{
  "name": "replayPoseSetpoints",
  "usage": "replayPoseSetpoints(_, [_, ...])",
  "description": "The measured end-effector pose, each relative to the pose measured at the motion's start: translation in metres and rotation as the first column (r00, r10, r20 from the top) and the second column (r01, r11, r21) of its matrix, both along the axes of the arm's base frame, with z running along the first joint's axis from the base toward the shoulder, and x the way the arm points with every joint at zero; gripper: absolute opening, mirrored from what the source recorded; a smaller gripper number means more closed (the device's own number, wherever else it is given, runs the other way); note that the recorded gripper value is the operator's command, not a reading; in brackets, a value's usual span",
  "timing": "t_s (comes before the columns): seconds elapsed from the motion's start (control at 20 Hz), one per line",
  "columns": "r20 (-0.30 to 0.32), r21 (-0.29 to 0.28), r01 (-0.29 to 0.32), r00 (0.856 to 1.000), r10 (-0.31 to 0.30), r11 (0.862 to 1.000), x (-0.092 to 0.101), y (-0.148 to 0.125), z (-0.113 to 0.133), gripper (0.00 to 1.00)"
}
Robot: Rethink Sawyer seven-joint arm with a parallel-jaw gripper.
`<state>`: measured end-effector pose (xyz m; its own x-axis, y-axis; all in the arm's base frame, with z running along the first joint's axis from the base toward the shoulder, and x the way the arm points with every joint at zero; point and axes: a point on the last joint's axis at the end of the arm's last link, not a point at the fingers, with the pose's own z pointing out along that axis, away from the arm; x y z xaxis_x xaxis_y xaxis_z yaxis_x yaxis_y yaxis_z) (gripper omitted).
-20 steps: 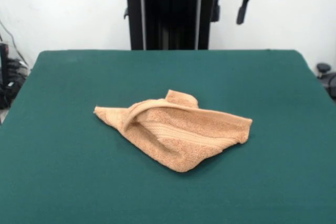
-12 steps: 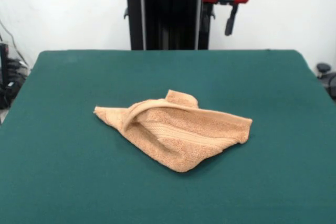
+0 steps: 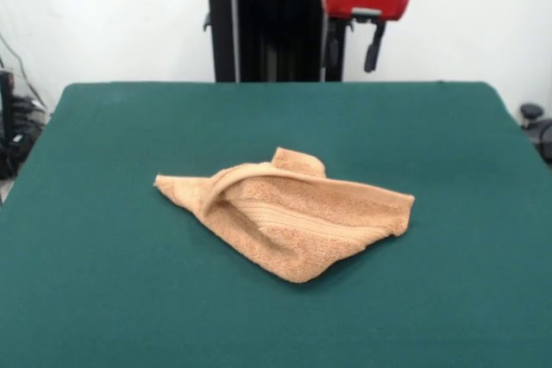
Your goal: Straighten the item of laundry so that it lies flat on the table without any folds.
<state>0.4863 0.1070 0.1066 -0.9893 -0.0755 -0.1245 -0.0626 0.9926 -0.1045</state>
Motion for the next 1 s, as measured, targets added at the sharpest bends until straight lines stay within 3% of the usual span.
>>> replayPoseSetpoints(1.0, [-0.007,-0.007,0.023,1.000,-0.023,1.000,-0.003,-0.020,-0.024,1.00])
